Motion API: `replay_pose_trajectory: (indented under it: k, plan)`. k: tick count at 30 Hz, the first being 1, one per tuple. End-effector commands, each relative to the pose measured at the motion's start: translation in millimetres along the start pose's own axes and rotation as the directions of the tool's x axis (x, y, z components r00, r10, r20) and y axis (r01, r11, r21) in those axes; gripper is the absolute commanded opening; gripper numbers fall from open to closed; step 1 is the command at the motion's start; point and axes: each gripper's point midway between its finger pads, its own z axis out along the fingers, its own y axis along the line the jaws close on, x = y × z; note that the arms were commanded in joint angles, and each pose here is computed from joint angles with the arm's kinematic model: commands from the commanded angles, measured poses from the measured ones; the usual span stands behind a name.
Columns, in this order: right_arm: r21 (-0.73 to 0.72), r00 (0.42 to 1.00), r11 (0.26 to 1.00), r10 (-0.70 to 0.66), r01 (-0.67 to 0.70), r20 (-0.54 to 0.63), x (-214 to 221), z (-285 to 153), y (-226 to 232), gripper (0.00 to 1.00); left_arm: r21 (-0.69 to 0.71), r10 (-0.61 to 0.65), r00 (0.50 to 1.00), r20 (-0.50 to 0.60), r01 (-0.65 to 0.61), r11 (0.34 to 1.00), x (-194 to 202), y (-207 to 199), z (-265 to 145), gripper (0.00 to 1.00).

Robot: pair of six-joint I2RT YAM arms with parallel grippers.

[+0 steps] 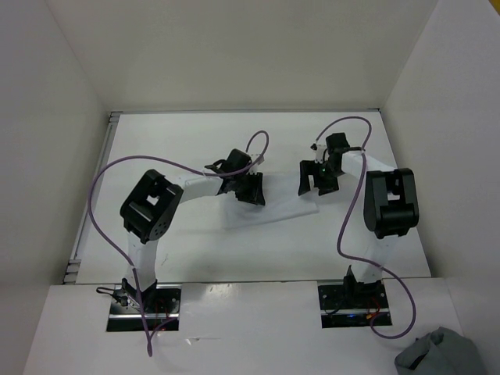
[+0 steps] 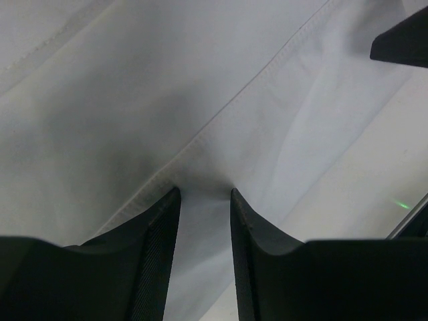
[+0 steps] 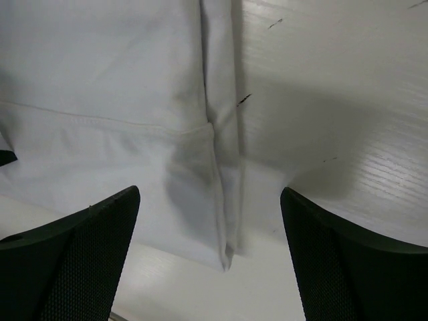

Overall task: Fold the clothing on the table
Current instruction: Fold the skirt

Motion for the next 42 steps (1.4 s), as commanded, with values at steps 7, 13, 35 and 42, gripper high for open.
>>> replay_pose_trajectory:
  k: [7, 13, 35, 42]
  plan:
    - [-0.076, 0.982, 0.996, 0.03, -0.044, -0.185, 36.6, 39.5, -7.8, 0.81, -0.057, 0.018, 1.0, -0.018, -0.019, 0.998, 4.2, 8.6, 7.3, 0.44]
    - [-0.144, 0.971, 0.987, 0.031, -0.067, -0.237, 42.8, 46.4, 0.2, 0.65, -0.062, 0.014, 0.999, -0.028, -0.016, 0.998, 6.3, 12.0, 12.7, 0.44]
    - [-0.139, 0.997, 0.987, -0.082, 0.079, -0.013, -15.3, -34.9, 11.0, 0.0, -0.257, 0.089, 0.989, 0.12, -0.056, 0.965, -20.1, 21.0, -81.5, 0.46]
    - [-0.142, 0.987, 0.977, -0.159, 0.159, 0.012, -43.4, -85.1, 20.4, 0.0, -0.369, 0.017, 0.993, 0.119, 0.028, 0.929, -1.6, 69.6, -94.9, 0.46]
